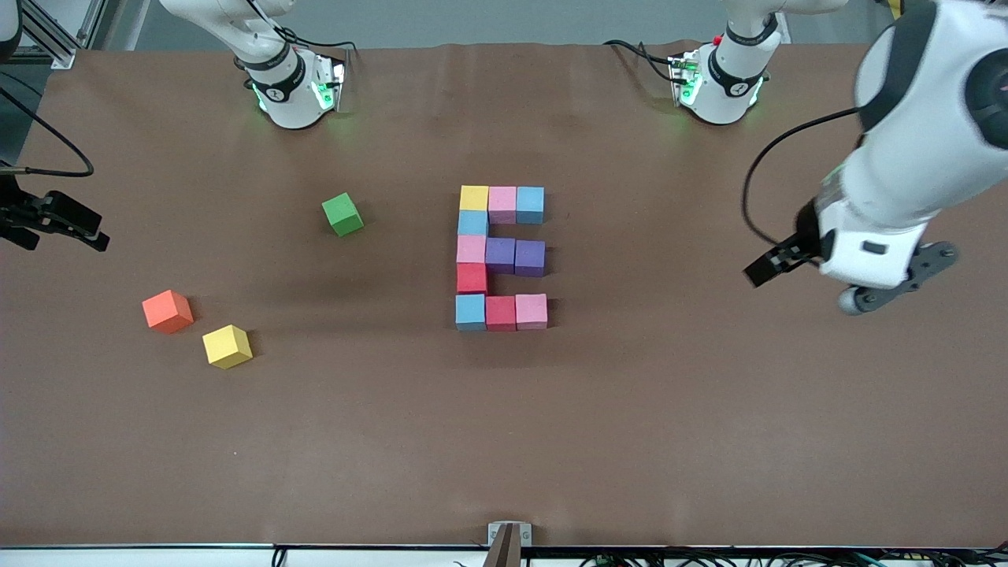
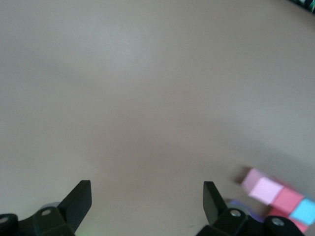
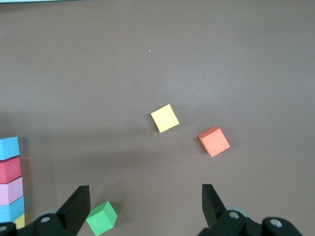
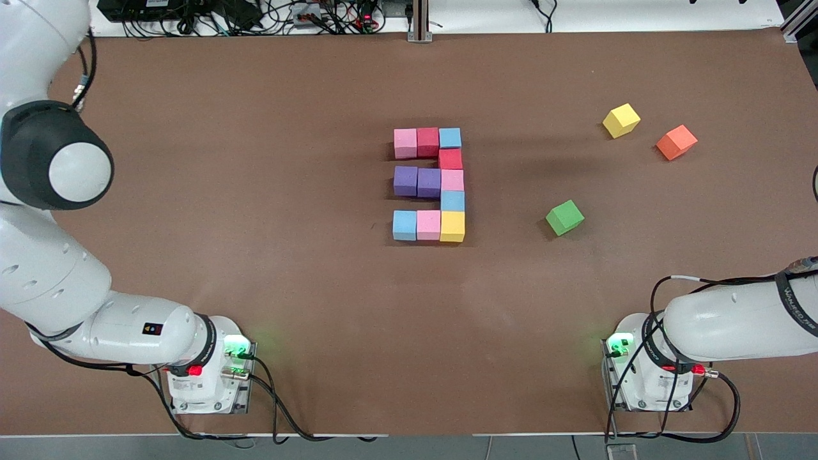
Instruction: Arrange 11 blocks into digit 3
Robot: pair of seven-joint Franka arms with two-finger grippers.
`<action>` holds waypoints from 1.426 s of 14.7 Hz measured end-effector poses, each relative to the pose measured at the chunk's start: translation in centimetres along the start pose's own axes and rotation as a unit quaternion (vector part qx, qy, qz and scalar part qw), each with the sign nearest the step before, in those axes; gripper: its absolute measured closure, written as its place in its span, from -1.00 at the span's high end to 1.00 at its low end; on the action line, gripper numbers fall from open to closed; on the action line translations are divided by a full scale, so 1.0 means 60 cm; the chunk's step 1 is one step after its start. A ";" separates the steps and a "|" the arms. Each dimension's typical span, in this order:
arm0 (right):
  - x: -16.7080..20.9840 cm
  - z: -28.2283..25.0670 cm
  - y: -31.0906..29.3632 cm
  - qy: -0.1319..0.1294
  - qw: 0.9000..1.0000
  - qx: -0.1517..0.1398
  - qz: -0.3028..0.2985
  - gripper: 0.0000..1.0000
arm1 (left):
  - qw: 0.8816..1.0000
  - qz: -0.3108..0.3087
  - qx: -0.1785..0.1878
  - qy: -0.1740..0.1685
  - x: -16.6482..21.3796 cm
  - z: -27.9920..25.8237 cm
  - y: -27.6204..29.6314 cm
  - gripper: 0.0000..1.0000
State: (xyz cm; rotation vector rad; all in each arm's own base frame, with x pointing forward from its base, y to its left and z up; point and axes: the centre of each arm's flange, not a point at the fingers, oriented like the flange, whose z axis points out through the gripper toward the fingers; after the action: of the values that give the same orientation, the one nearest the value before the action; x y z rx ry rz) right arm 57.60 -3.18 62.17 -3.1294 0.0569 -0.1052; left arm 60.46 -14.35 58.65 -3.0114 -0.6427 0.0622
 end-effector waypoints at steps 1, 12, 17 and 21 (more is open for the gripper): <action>-0.001 0.004 -0.001 -0.003 1.000 0.000 0.000 1.00 | 0.999 0.033 0.006 -0.003 0.007 -0.010 -0.030 1.00; -0.008 0.014 0.003 -0.011 1.000 0.001 0.001 1.00 | 0.984 0.179 -0.007 0.001 -0.065 -0.049 -0.171 1.00; -0.008 0.013 0.004 -0.010 1.000 0.001 0.002 1.00 | 0.983 0.182 -0.010 0.006 -0.068 -0.048 -0.169 1.00; -0.008 0.012 0.004 -0.008 1.000 0.001 0.002 1.00 | 0.983 0.181 -0.010 0.008 -0.068 -0.049 -0.169 1.00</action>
State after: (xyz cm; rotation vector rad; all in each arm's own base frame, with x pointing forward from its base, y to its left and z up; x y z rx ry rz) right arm 57.19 -3.42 61.39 -3.1286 0.0638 -0.0807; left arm 52.79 -6.94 62.39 -3.1034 -0.0876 0.0495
